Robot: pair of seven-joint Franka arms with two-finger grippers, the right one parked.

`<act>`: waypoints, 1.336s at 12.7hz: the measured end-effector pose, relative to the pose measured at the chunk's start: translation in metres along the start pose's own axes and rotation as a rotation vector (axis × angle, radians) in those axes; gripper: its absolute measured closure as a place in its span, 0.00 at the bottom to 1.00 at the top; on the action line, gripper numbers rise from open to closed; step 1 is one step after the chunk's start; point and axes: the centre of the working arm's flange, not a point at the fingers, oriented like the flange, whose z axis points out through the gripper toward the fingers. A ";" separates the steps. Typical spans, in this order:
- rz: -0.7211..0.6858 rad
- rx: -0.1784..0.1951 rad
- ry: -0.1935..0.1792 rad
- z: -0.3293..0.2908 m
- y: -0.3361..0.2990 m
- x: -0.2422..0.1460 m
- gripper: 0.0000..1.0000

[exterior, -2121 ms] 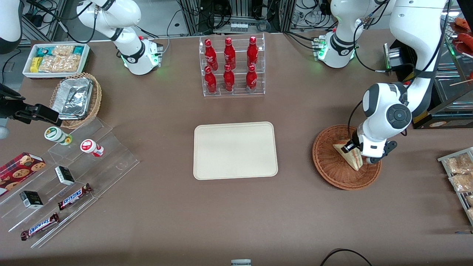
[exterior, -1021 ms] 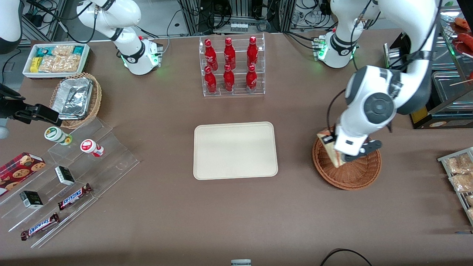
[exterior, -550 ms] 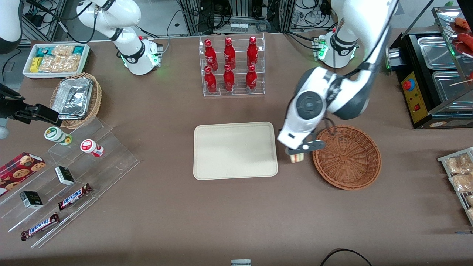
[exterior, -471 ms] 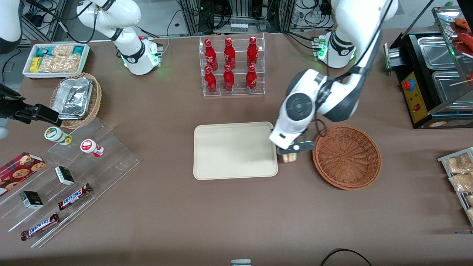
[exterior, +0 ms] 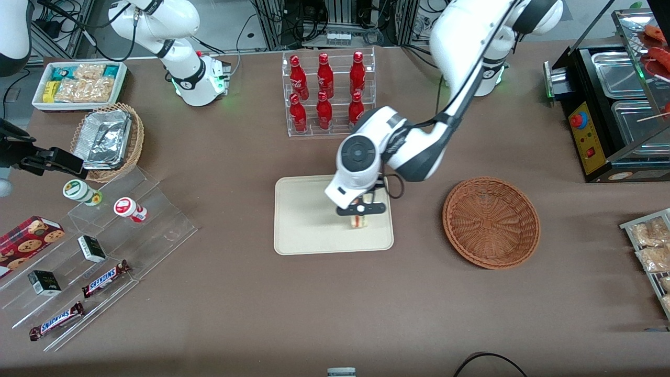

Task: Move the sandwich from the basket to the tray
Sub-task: 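Carry the sandwich with the left gripper over the cream tray, then lower the sandwich onto the tray and open the left gripper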

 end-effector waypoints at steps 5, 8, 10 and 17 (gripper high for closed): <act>-0.079 -0.066 0.044 0.030 0.047 0.000 0.85; -0.088 -0.073 0.046 0.032 0.050 0.004 0.85; -0.086 -0.068 0.042 0.037 0.055 -0.001 0.85; -0.093 -0.043 0.020 0.055 0.057 -0.004 0.85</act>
